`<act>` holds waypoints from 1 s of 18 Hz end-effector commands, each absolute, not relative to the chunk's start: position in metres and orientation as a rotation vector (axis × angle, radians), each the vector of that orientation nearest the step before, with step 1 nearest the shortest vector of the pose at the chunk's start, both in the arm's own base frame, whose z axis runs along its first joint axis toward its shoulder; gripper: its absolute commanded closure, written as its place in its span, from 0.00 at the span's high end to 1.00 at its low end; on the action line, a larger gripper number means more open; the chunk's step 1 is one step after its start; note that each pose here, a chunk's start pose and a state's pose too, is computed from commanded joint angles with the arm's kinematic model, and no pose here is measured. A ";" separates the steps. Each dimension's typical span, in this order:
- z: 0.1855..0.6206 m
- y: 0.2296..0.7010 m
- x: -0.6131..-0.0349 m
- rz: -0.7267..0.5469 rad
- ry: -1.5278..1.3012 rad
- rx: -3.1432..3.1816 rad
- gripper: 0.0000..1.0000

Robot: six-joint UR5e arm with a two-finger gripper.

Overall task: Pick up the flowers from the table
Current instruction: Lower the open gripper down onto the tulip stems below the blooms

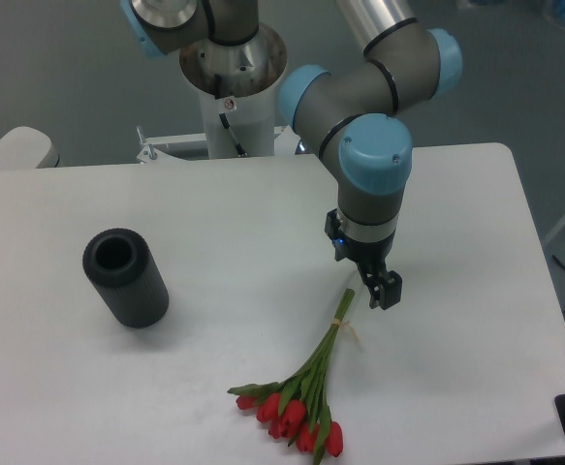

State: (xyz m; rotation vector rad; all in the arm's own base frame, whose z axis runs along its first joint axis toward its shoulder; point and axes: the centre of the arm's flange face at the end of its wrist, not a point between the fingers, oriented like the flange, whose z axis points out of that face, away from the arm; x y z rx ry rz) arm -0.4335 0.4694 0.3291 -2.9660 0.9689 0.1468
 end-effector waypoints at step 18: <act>0.253 0.543 -0.402 0.137 0.547 -3.038 1.00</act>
